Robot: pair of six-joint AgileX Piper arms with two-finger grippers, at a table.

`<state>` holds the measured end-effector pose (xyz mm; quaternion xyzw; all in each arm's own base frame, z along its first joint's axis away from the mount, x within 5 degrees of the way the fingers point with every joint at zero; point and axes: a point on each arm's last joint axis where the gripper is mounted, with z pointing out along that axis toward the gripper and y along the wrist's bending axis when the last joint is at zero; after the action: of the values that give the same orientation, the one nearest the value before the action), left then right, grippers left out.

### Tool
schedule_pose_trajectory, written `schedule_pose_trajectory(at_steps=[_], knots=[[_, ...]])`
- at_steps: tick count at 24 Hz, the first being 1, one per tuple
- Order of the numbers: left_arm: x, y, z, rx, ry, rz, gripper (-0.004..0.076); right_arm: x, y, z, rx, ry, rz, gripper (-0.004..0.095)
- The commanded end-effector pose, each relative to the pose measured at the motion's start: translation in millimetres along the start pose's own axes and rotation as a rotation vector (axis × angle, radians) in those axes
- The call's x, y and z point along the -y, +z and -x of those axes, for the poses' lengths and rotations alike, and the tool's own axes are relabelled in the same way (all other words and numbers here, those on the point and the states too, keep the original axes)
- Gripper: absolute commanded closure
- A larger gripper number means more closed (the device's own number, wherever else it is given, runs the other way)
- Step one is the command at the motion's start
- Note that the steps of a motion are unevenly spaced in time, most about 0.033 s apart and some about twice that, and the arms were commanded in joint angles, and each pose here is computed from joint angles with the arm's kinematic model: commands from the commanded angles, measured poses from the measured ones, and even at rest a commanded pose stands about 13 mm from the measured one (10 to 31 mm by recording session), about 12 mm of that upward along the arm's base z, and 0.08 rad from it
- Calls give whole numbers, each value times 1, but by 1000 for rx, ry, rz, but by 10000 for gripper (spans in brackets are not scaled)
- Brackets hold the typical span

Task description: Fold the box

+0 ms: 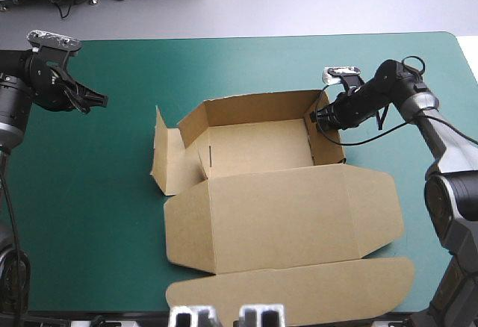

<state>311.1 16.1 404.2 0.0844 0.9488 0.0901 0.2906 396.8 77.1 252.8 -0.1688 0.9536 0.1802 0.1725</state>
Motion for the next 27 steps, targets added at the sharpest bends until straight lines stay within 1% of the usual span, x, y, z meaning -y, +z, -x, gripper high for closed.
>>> schedule_pose_trajectory(at_steps=[1,3,5,7,8,9,11,12,14,15,17,20,23,27], knots=[[-5,-22,6,103,-8,16,727,-7,-25,17,93,-19,-8,477],[-5,-17,6,77,-4,14,727,-12,-37,24,107,-39,-1,476],[-4,-6,7,50,-1,8,727,-22,-64,35,115,-63,11,476],[-3,2,9,30,1,3,727,-30,-87,42,114,-44,10,478],[-3,8,9,18,2,0,727,-32,-98,46,143,-14,-12,478],[-2,13,10,2,3,-7,727,-36,-113,48,186,-8,-30,478],[-2,21,10,-19,-1,-15,727,-42,-129,49,227,-16,-47,478],[-3,26,10,-27,-25,-34,727,-44,-137,47,241,-7,-65,478],[-9,36,8,-34,-132,-137,727,-47,-157,40,272,9,-127,478],[-16,38,6,-40,-192,-195,727,-50,-166,37,288,23,-143,478],[-25,41,1,-58,-255,-235,727,-54,-174,29,297,22,-141,483],[-38,40,-7,-94,-319,-269,727,-56,-170,13,255,37,-135,488],[-39,40,-11,-126,-325,-280,727,-49,-148,1,167,49,-122,491],[-35,38,-9,-115,-344,-328,727,-43,-118,0,125,51,-62,491]])
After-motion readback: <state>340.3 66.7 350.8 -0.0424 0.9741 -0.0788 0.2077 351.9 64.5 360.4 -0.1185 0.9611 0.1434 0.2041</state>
